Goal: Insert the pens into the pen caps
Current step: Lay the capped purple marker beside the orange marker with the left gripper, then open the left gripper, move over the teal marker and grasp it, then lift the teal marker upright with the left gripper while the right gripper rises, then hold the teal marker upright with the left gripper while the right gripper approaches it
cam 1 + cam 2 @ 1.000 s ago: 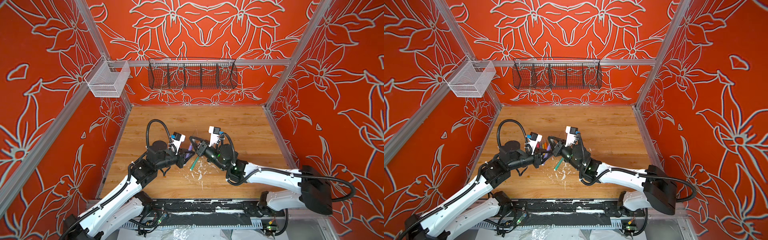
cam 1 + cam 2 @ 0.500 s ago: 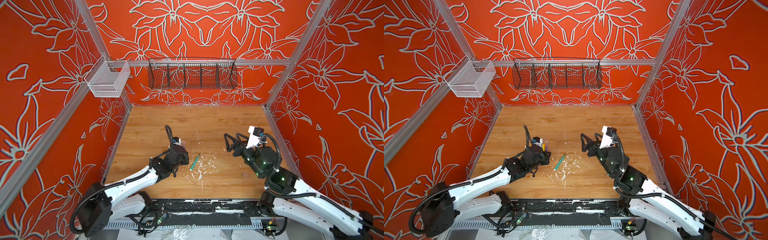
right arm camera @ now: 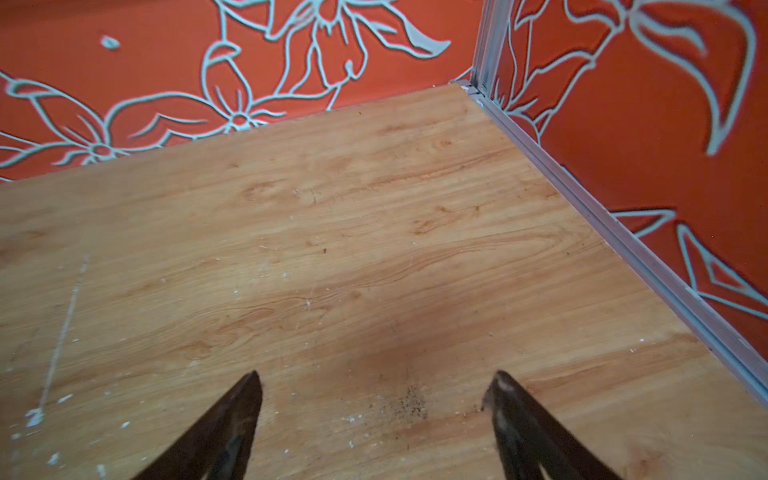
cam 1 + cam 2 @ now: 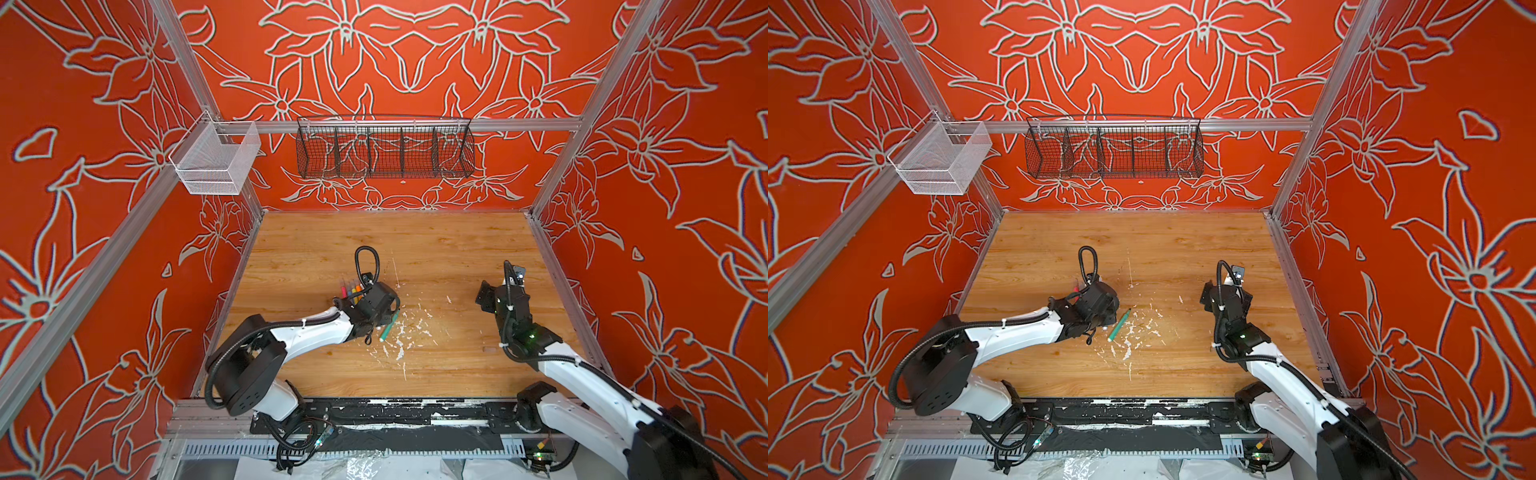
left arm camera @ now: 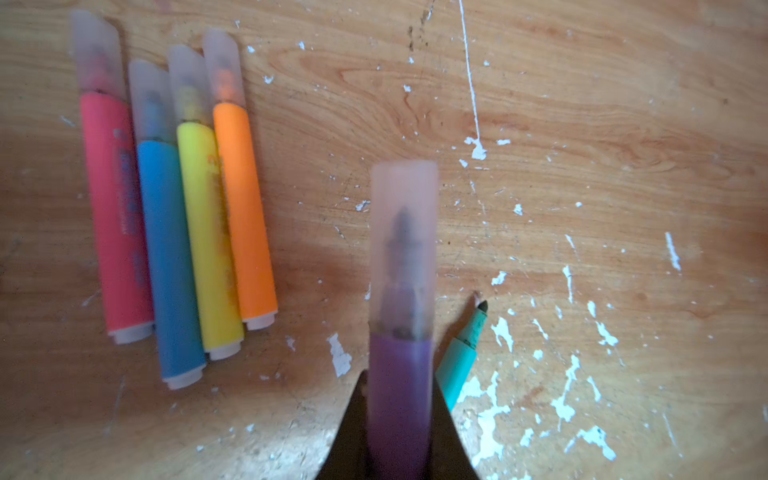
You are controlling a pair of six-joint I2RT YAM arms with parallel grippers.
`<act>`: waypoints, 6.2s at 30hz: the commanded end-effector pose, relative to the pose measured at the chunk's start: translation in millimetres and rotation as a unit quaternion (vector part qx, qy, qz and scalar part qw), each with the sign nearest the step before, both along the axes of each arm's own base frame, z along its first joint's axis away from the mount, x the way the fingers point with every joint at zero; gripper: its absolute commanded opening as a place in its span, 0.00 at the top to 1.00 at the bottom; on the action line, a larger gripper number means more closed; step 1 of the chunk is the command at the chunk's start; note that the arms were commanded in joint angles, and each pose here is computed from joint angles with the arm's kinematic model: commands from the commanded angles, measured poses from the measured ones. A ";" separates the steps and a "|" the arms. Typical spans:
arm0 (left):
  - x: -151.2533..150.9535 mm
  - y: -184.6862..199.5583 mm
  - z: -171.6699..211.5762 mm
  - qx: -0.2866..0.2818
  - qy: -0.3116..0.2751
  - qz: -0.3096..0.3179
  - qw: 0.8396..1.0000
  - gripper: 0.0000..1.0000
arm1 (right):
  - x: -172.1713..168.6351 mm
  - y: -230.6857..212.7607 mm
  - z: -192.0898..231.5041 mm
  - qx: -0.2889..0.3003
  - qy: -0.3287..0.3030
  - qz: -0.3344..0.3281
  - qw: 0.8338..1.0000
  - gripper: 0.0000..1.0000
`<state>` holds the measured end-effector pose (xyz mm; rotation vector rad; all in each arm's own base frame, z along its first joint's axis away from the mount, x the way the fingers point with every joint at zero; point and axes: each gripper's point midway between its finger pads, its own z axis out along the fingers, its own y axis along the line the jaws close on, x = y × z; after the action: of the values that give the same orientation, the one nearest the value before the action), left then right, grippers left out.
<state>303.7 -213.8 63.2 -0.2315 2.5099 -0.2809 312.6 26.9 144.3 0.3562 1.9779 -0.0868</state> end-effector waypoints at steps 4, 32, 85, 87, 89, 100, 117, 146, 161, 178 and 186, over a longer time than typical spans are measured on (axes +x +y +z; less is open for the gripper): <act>17.4 13.1 -20.6 0.089 0.015 0.039 0.995 1.00 | 8.7 -3.9 -2.2 0.010 -0.008 -0.014 1.000 0.15; 78.3 56.2 -16.3 0.240 0.020 0.106 0.965 0.76 | 12.9 6.6 -7.3 0.017 -0.003 0.013 1.000 0.17; -65.8 -14.9 -51.1 0.119 0.124 -0.174 0.969 0.67 | 14.3 14.8 -9.4 0.022 0.002 0.037 0.999 0.16; -65.0 -13.5 -52.3 0.126 0.126 -0.173 0.969 0.68 | 14.5 14.9 -9.1 0.022 0.002 0.037 0.999 0.16; -63.5 -9.9 -53.0 0.139 0.128 -0.167 0.968 0.73 | 14.5 14.9 -9.1 0.023 0.002 0.037 0.999 0.16; -58.2 1.1 -66.8 0.201 0.144 -0.165 0.955 0.96 | 14.2 15.1 -9.1 0.023 0.001 0.037 0.999 0.16; -42.7 -80.2 118.9 -0.023 0.020 -0.237 0.971 1.00 | 14.2 14.8 -9.0 0.023 0.000 0.037 0.999 0.16; -53.3 -70.3 131.1 -0.072 -0.220 -0.322 0.918 1.00 | -42.1 176.8 100.5 0.364 -0.033 0.315 0.876 0.23; -61.4 -87.5 128.6 -0.091 -0.199 -0.363 0.906 1.00 | -50.6 238.2 83.5 0.404 -0.017 0.355 0.843 0.33; -70.0 -96.0 130.9 -0.108 -0.188 -0.390 0.895 1.00 | -53.5 253.8 75.9 0.403 -0.001 0.354 0.844 1.00; -71.9 -92.4 134.9 -0.111 -0.199 -0.389 0.893 0.79 | -69.5 271.0 83.4 0.409 -0.008 0.373 0.833 1.00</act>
<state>231.8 -301.8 176.6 0.6909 2.1145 -0.8032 244.4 289.6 206.1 0.0711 1.9801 1.2254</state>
